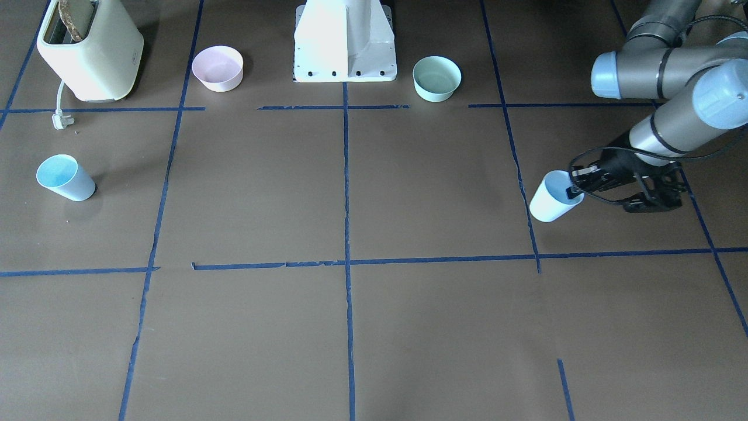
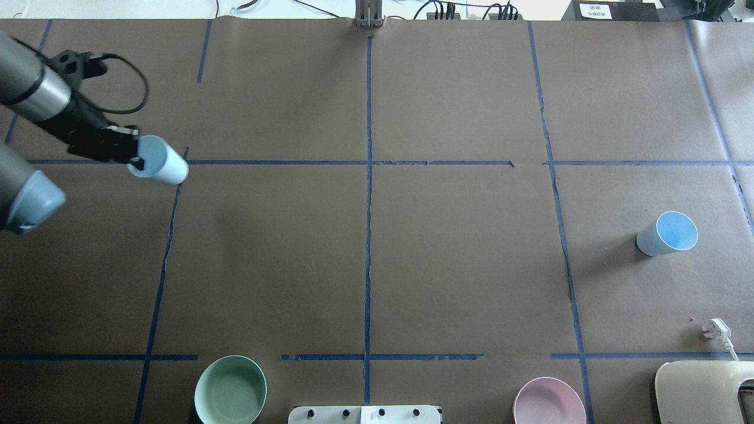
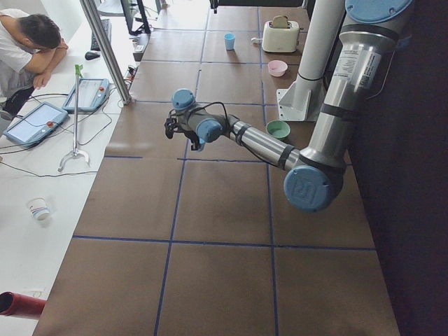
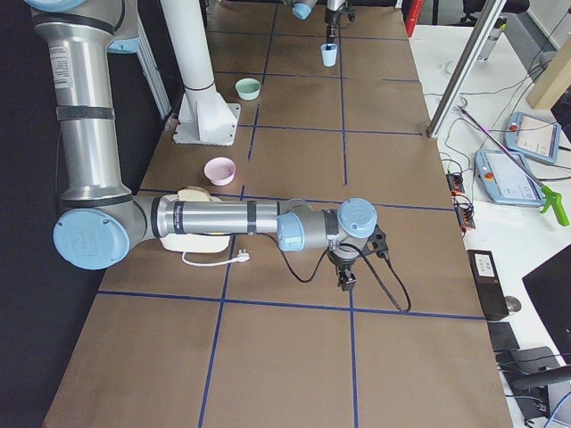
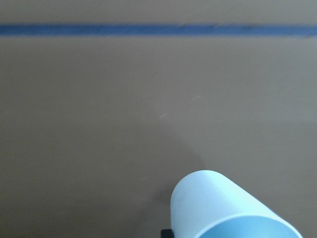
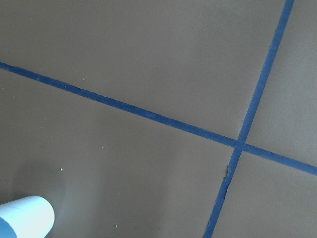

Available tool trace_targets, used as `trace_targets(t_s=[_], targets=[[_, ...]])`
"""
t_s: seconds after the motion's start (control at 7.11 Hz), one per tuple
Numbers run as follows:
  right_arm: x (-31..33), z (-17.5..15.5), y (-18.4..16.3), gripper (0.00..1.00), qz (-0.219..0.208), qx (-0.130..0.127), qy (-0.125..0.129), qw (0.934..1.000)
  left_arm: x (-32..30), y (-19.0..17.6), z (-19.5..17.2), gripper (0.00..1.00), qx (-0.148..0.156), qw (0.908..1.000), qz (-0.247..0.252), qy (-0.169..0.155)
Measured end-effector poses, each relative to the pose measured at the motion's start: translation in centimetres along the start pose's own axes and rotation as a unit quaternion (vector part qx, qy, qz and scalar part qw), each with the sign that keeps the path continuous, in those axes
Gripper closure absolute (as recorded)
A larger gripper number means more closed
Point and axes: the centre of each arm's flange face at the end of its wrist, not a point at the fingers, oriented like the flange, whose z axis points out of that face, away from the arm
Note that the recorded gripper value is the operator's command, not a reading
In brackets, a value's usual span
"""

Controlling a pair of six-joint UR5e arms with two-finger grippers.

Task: Stack blue cups with both arms
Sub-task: 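Carry the light blue cup with the left gripper toward the table center, then set the cup down with the left gripper while the right gripper grasps the other cup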

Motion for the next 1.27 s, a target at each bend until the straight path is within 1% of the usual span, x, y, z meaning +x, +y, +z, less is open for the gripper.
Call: trace_targets(t_s=[0.14,0.28,0.42,0.56,0.7,0.98,1.27], targets=[[-0.2,0.0,0.0,0.0,-0.002,0.0,0.0,1.0,8.7,1.6,2.1,1.0,0.001,0.9999,-0.008,0.011],[-0.3,0.0,-0.1,0.0,-0.004,0.001,-0.001,1.0,16.0,3.1,4.7,1.0,0.009,0.9999,-0.012,0.006],[-0.4,0.0,-0.2,0.0,-0.007,0.004,0.0,1.0,21.7,4.2,7.5,1.0,0.017,0.9997,-0.016,-0.006],[-0.5,0.0,-0.3,0.0,-0.011,0.006,-0.001,0.9999,26.0,4.5,10.0,1.0,0.023,0.9994,-0.016,-0.019],[-0.6,0.1,-0.3,0.0,-0.014,0.006,-0.001,0.9999,28.4,4.6,11.5,1.0,0.024,0.9992,-0.017,-0.028],[-0.8,0.3,-0.3,0.0,-0.014,0.006,-0.003,0.9999,29.5,4.3,13.8,1.0,0.022,0.9986,-0.019,-0.045],[-0.8,0.3,-0.3,0.0,-0.014,0.005,-0.004,0.9999,30.0,4.2,14.1,1.0,0.024,0.9984,-0.017,-0.047]])
